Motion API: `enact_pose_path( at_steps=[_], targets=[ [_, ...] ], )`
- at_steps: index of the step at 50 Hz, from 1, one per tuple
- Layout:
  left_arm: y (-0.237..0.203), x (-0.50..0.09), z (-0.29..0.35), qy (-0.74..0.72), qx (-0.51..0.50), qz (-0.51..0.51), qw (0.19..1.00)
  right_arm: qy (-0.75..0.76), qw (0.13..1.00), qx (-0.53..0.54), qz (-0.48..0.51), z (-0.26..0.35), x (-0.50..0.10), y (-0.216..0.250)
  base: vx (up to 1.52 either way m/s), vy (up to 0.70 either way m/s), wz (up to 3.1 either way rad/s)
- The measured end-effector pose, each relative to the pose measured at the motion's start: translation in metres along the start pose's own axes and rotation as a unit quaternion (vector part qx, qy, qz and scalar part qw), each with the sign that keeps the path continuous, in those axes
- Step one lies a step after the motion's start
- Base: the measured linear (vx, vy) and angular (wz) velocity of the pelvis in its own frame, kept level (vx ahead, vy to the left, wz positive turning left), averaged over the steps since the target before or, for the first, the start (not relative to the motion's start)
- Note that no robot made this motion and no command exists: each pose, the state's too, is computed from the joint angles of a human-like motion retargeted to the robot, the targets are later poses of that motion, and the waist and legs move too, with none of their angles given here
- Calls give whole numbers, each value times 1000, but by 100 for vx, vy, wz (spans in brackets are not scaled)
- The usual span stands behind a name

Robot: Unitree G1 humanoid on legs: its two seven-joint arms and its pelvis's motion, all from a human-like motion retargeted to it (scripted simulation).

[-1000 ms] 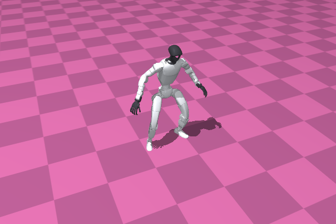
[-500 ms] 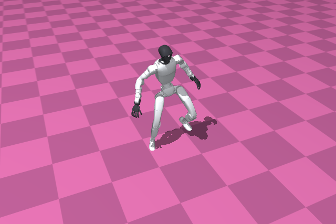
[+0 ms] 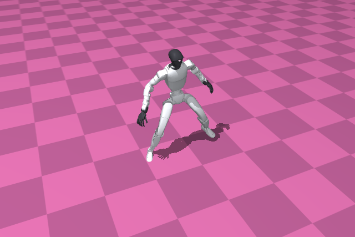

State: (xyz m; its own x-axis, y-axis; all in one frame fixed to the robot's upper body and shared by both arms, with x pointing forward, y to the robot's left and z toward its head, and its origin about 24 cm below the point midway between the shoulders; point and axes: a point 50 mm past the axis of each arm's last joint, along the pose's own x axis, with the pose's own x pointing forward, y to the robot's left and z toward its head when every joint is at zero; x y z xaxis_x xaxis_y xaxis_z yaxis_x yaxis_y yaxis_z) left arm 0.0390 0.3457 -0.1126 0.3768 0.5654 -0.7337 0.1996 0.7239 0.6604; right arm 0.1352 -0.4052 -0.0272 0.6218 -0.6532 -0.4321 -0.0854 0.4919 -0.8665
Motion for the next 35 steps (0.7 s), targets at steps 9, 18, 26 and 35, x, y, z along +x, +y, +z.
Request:
enact_pose_path(
  at_steps=[9,18,26,35],
  targets=[
    [56,8,23,-51,23,83,995,43,995,53,74,-16,-23,56,-12,70,40],
    [97,9,27,-42,43,142,988,10,990,15,141,1,-38,97,-15,56,7],
    [110,11,46,-61,-10,162,985,48,989,18,136,-29,-48,95,-4,31,46],
    [95,14,61,-78,4,130,988,58,988,25,138,-29,-37,82,-7,16,-15]
  ],
)
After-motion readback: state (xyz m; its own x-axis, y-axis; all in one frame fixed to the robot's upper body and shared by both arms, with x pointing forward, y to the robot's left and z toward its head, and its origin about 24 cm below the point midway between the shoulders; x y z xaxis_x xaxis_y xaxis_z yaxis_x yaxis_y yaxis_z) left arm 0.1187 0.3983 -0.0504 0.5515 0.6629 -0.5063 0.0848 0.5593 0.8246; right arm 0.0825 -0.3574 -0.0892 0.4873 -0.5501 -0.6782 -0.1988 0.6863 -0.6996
